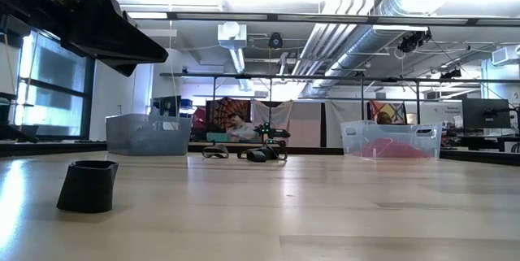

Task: Sort rubber bands into baskets
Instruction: Put the black rubber band into the white bin

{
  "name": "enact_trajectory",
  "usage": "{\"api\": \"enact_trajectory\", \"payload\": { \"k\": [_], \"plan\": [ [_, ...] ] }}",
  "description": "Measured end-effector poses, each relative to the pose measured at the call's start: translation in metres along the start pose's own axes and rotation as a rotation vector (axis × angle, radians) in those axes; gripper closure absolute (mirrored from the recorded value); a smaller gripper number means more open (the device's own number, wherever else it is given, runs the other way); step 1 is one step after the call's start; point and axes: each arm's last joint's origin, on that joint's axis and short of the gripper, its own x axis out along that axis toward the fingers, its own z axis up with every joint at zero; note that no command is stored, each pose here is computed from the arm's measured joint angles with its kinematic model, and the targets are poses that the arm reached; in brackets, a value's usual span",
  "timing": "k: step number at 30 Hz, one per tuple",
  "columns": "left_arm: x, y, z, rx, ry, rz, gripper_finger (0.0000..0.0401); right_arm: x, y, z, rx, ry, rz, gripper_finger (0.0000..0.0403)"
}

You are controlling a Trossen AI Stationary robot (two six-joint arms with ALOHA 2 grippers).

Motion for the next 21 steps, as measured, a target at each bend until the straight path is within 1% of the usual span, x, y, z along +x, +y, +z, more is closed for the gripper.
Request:
{"api": "enact_trajectory", "payload": {
  "k": [3, 6, 12, 17, 21],
  "plan": [
    [0.000, 0.000, 0.000, 0.000, 0.000, 0.000, 0.0401, 0.011, 0.004, -0.002, 0.002, -0.018, -0.003, 0.0403],
    [0.000, 0.000, 0.000, 0.000, 0.000, 0.000, 0.0401, 0.031, 0.007, -0.006, 0.015, -0.018, 0.025, 0.0403],
    [0.000, 0.000, 0.000, -0.001, 0.000, 0.000, 0.0401, 0.068, 0.005, -0.015, 0.055, 0.027, 0.050, 0.0403],
    [0.000, 0.000, 0.000, -0.012, 0.000, 0.000, 0.0401, 0.083, 0.004, -0.018, 0.064, 0.030, 0.097, 0.0403],
    [0.000, 0.000, 0.000, -0.012, 0.000, 0.000, 0.0401, 0.083, 0.005, -0.015, 0.068, 0.044, 0.096, 0.0402]
  ]
}}
